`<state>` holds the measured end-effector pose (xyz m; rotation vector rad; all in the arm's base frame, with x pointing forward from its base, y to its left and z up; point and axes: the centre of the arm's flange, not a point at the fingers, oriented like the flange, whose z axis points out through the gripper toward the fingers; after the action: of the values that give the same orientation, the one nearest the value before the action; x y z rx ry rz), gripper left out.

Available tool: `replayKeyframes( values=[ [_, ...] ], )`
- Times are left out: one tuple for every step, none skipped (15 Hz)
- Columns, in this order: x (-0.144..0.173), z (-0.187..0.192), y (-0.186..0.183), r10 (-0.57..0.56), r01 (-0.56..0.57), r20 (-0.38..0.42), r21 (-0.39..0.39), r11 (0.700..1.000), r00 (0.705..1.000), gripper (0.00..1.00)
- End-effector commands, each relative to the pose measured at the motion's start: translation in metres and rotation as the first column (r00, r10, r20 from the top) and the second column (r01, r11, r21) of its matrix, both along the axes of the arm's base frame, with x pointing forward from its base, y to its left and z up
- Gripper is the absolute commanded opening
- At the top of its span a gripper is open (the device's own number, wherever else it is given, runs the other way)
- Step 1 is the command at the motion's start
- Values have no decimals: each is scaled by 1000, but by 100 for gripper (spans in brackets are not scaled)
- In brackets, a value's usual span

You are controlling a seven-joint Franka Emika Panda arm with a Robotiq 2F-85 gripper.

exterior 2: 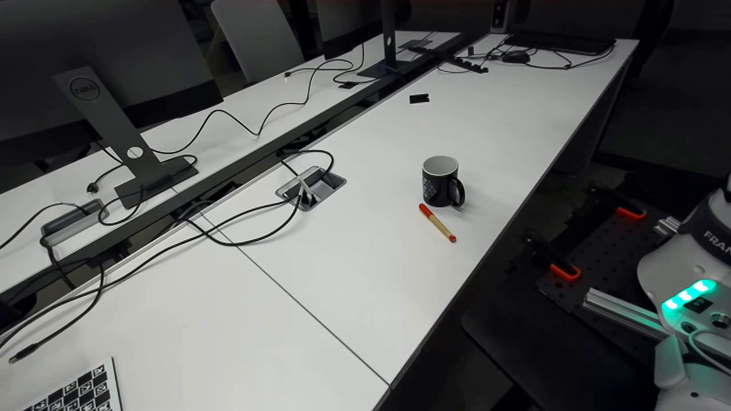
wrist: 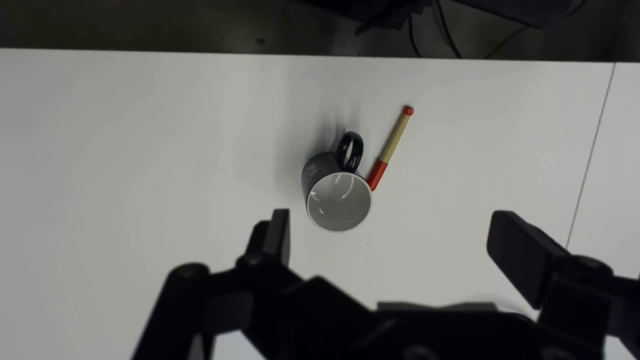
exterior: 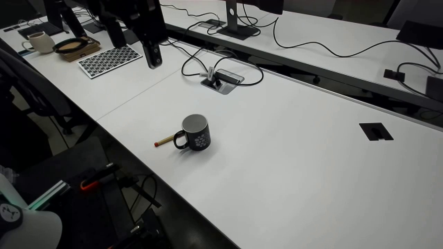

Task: Move the black mug to the left

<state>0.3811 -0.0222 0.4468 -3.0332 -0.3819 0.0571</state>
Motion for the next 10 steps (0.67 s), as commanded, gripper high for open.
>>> replayKeyframes(
  values=[
    [21,-39,27,-93,93,-9,-9,996,996,100],
    [24,-48,32,-105,105,-7,-21,994,994,100],
    [27,-59,37,-106,106,-11,-27,994,994,100],
    [28,-68,40,-111,110,-11,-44,993,994,100],
    [29,-78,43,-117,116,-19,-51,992,993,100],
    [30,-86,45,-122,121,-28,-56,991,992,100],
    [29,-94,46,-122,119,-46,-60,991,991,100],
    [28,-97,46,-116,113,-58,-57,992,992,100],
    [23,-86,42,-100,97,-51,-58,994,994,100],
    [24,-92,43,-100,96,-63,-61,994,993,100]
  ],
)
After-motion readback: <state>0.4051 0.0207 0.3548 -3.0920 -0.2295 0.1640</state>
